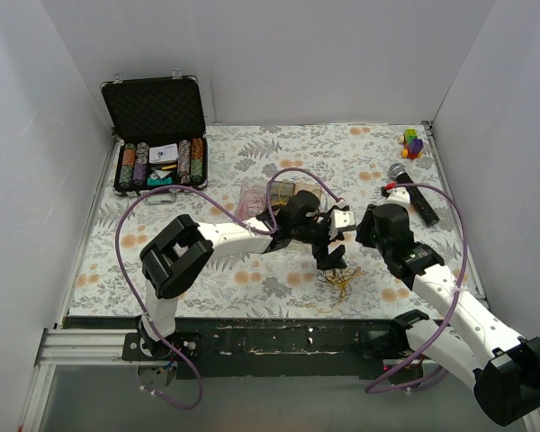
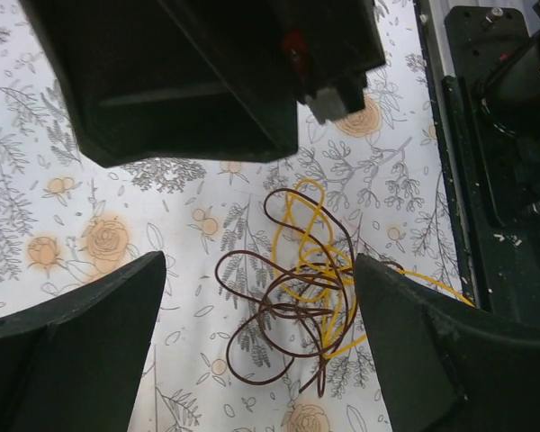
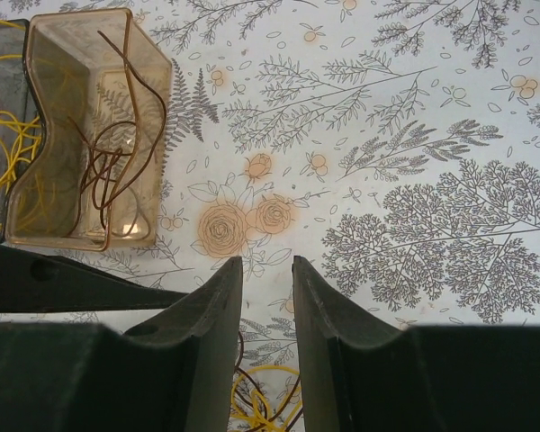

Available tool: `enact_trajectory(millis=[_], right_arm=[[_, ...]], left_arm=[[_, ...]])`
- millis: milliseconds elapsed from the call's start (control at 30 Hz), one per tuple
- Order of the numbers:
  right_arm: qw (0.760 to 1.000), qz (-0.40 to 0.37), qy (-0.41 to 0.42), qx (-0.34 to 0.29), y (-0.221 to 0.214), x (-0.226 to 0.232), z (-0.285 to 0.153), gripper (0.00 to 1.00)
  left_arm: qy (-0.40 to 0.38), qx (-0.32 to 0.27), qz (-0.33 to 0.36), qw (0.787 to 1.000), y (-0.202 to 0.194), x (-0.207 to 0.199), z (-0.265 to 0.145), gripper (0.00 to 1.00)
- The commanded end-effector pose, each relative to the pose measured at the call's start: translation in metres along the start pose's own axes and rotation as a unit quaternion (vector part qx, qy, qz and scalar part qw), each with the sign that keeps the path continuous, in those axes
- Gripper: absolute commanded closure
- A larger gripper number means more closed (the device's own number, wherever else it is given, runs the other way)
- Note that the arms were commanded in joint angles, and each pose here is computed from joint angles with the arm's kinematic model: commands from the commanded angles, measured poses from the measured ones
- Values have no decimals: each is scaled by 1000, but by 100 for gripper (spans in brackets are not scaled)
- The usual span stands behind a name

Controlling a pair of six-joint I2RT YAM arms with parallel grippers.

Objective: Untangle the cables
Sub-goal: Untie the cable.

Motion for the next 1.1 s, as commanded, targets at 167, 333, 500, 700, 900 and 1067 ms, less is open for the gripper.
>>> enact_trajectory(millis=[167,333,500,700,900,1067], right_arm=[[1000,3,11,-16,13,-1,-4,63],[1000,4,13,-13,11,-2,-3,63],[1000,9,15,-9,7,-3,-2,63],[1000,12,24,-1,2,-1,-1,64],[998,21,52,1,-1,5,-5,64],[996,28,87,10,-6,14,-8,64]], left_arm=[[-48,2,-22,999,0,-13,12,19],[-44,14,-36,998,-7,-9,19,36],[-45,21,-34,998,-7,-11,15,81],[-37,31,-21,999,5,-14,-4,100],[20,26,12,999,39,2,-29,100],[62,13,29,998,73,9,-56,100]])
Point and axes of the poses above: each gripper's point midway between its finger pads, its own z axis out along the fingers, its own x axis along the line the jaws close on, y = z × x, the point moved 2 cm from there along -z, back along the fingers, and after that the axes turned 13 degrees about z, right-handed, at the moved point
